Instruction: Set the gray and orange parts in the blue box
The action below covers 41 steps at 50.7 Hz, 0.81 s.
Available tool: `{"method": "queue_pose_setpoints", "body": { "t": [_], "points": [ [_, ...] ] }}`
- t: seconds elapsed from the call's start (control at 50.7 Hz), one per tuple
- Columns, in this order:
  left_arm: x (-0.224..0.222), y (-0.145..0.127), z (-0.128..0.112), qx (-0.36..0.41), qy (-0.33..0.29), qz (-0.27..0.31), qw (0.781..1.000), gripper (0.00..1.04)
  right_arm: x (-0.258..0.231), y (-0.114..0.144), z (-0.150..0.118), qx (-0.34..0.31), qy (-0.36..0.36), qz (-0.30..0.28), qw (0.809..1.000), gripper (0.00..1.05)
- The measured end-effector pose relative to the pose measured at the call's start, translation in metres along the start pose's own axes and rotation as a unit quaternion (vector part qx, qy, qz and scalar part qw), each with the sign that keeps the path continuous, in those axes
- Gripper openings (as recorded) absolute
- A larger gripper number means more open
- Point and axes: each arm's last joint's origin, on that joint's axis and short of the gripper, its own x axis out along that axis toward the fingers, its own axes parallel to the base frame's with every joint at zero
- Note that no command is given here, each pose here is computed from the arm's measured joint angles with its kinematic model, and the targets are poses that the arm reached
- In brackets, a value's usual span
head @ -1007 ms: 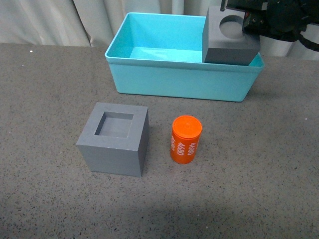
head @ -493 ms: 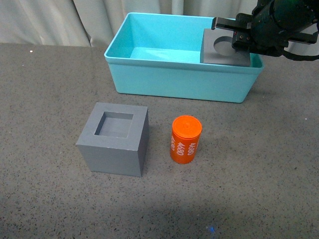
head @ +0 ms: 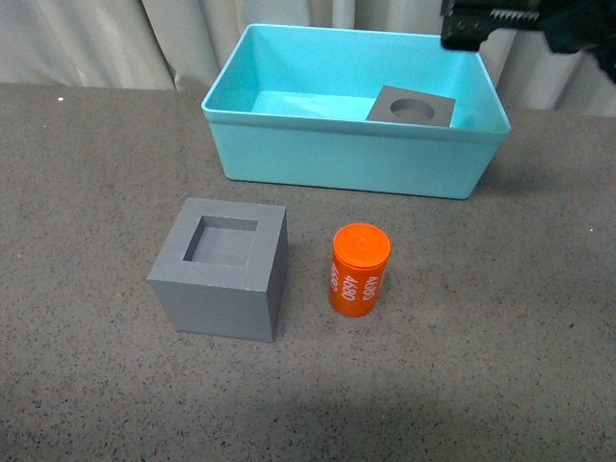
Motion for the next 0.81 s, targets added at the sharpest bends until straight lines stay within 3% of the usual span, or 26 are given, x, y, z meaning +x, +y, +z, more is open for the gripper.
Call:
{"method": "queue_pose_setpoints", "body": {
  "t": [0.158,0.257,0.336,0.533,0.572,0.612,0.691,0.809],
  "points": [
    [0.0,0.0,0.0,0.0,0.0,0.0,1.0,0.98,-0.07,-0.012,-0.008,-0.02,-0.071,0.004,0.997,0.95],
    [0.0,0.0,0.0,0.0,0.0,0.0,1.0,0.98,-0.105,-0.017,-0.026,-0.036,-0.078,0.013,0.996,0.95],
    [0.0,0.0,0.0,0.0,0.0,0.0,1.0,0.98,-0.135,-0.022,-0.047,-0.066,-0.08,-0.013,0.995,0.95],
    [0.0,0.0,0.0,0.0,0.0,0.0,1.0,0.98,-0.143,-0.023,-0.049,-0.085,-0.085,-0.018,0.993,0.95],
    [0.0,0.0,-0.001,-0.012,0.023,0.025,0.999,0.98,-0.143,-0.023,-0.049,-0.086,-0.085,-0.018,0.993,0.95],
    [0.002,0.0,-0.002,-0.036,0.094,0.087,0.991,0.98,-0.143,-0.023,-0.049,-0.086,-0.086,-0.018,0.992,0.95],
    [0.008,0.003,-0.005,-0.061,0.137,0.153,0.977,0.98,-0.143,-0.023,-0.049,-0.086,-0.086,-0.018,0.992,0.95],
    [0.024,0.004,-0.001,-0.09,0.145,0.159,0.972,0.98,-0.143,-0.023,-0.05,-0.087,-0.085,-0.018,0.992,0.95]
  ]
}}
